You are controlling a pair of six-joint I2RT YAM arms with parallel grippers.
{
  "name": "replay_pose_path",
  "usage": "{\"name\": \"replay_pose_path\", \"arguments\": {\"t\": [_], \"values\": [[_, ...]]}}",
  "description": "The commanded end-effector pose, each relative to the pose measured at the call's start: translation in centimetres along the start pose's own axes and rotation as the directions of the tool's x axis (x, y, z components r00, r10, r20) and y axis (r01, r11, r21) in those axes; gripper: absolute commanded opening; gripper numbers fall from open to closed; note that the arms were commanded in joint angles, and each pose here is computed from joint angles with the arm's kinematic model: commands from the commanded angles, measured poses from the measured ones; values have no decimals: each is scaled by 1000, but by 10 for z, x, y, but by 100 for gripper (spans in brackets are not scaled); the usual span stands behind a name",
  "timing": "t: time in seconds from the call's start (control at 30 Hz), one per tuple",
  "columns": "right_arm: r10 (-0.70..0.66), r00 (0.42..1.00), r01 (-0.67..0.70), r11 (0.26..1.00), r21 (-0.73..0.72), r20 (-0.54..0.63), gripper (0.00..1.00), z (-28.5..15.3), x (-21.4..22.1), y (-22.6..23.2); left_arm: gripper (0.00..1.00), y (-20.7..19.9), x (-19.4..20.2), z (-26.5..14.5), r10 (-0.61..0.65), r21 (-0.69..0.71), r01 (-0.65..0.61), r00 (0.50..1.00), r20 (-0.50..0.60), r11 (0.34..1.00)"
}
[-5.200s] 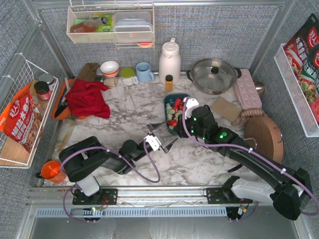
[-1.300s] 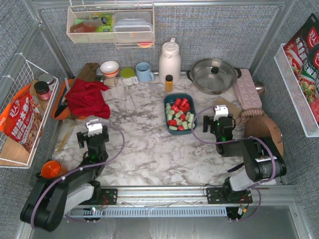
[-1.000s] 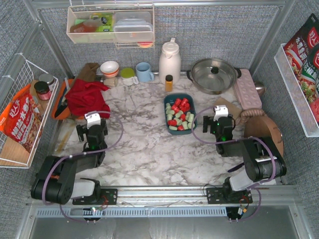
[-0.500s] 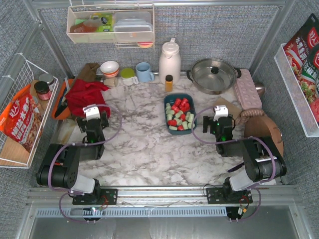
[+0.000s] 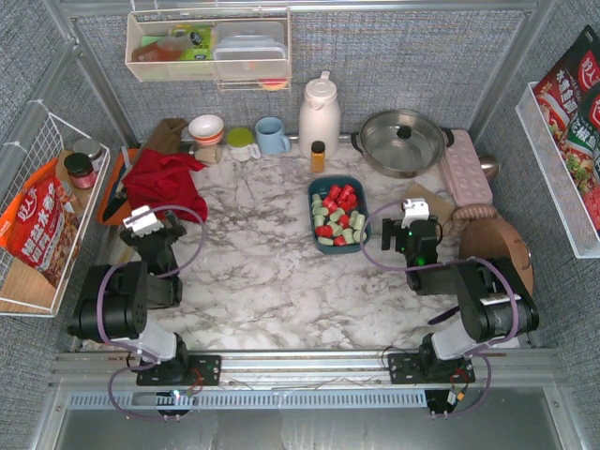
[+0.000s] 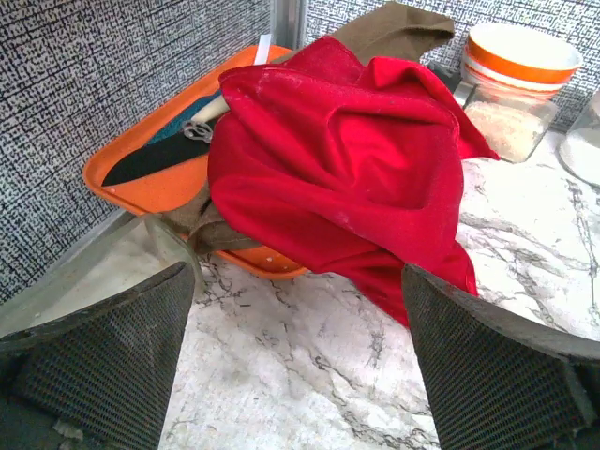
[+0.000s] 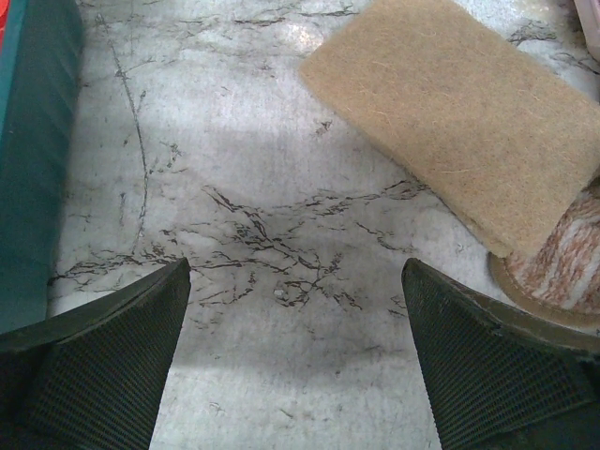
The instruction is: Mix the coffee capsules in the storage basket
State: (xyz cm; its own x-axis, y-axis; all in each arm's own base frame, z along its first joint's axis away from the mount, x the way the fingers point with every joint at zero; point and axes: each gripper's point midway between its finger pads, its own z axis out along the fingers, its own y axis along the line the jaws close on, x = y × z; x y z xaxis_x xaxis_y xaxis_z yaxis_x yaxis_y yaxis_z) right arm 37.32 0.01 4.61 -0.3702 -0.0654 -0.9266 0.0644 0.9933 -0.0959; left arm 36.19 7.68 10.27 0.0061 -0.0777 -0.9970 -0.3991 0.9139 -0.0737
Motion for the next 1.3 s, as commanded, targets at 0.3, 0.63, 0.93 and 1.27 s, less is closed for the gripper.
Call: {"name": "replay_pose_path", "arguments": {"t": [0.3,0.63,0.93,1.27], "values": [[69,997,-69,998,2,-25,99,8,-6,-7,99,-17,10,2,32,115,-26,998,-46,993],[69,997,-69,998,3,-23,99,9,-7,-7,99,-18,9,2,30,116,-25,999,-41,993],[70,997,-70,998,2,-23,99,9,-7,-7,99,-18,9,2,30,115,-25,999,-42,993],[69,997,-69,998,2,-26,99,9,-6,-7,99,-18,9,2,30,116,-25,999,-42,993]]}}
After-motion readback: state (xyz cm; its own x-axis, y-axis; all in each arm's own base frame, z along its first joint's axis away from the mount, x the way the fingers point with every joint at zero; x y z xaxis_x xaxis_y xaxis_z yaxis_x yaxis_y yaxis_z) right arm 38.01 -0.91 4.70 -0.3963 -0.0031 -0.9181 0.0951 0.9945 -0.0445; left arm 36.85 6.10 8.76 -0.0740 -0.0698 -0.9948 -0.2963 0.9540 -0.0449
